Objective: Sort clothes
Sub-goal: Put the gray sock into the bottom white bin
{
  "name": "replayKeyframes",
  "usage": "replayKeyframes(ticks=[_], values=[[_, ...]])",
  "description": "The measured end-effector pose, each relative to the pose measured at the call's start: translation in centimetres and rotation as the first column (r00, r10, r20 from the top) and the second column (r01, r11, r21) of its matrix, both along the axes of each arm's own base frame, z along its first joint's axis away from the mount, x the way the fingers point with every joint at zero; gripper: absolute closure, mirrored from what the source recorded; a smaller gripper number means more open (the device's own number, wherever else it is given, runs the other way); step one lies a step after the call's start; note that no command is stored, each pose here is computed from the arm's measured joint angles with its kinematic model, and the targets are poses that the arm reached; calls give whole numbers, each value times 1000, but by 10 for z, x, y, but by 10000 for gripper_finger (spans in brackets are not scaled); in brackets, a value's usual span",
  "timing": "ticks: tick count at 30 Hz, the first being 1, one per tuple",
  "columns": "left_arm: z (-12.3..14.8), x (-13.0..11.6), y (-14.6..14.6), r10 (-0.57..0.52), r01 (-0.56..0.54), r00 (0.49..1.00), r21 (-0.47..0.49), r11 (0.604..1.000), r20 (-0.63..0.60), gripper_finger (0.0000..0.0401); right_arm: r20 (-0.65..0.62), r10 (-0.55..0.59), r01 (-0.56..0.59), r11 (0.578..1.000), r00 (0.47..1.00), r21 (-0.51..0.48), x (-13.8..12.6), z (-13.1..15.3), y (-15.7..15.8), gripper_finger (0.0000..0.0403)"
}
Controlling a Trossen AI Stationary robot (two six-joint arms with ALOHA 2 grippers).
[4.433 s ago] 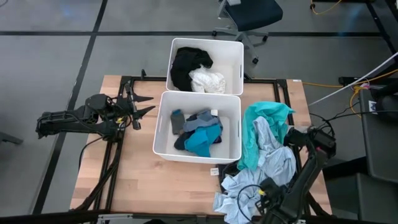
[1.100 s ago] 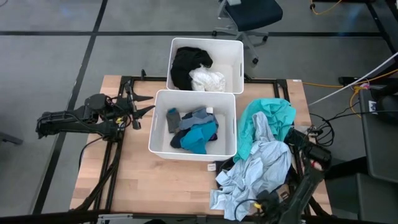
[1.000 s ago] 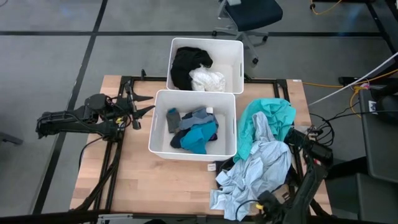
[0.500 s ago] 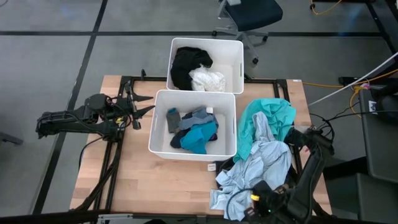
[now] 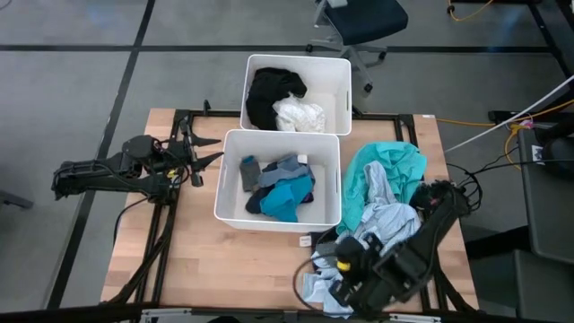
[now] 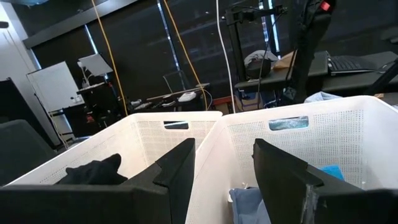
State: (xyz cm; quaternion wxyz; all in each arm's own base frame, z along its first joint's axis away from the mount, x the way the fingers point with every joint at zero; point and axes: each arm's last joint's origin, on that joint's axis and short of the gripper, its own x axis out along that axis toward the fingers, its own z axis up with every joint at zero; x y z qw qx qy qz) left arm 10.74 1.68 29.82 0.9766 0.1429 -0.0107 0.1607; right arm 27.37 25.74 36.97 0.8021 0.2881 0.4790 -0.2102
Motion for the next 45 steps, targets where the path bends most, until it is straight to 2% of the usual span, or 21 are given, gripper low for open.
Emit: replayKeyframes(ticks=[5,9,14,17,22,28,30,34,39,45], values=[[0,0,0,0,0,1000,-1,1000,0,251,127,123,-102,982,984,-157,19,26,-26,385],[0,0,0,0,0,1000,0,1000,0,251,182,197,-134,941,963,-311,33,44,-49,385],[0,0,0,0,0,1000,0,1000,0,251,154,167,-73,871,974,-485,50,47,-87,384],[0,0,0,0,0,1000,0,1000,0,251,126,135,-45,838,983,-543,61,48,-111,384],[0,0,0,0,0,1000,0,1000,0,251,107,40,26,833,993,-552,78,48,-154,383],[0,0,0,0,0,1000,0,1000,0,251,165,-79,156,831,983,-534,93,51,-199,383],[0,0,0,0,0,1000,0,1000,0,251,163,-97,167,850,982,-499,99,49,-211,383],[0,0,0,0,0,1000,0,1000,-5,251,109,-99,138,890,989,-435,113,33,-223,383],[-1,0,0,0,0,1000,-1,1000,-6,251,13,-50,51,920,999,-389,135,4,-221,377],[0,0,0,0,0,1000,-3,1000,-4,251,-77,0,-29,930,997,-366,152,-24,-217,315]])
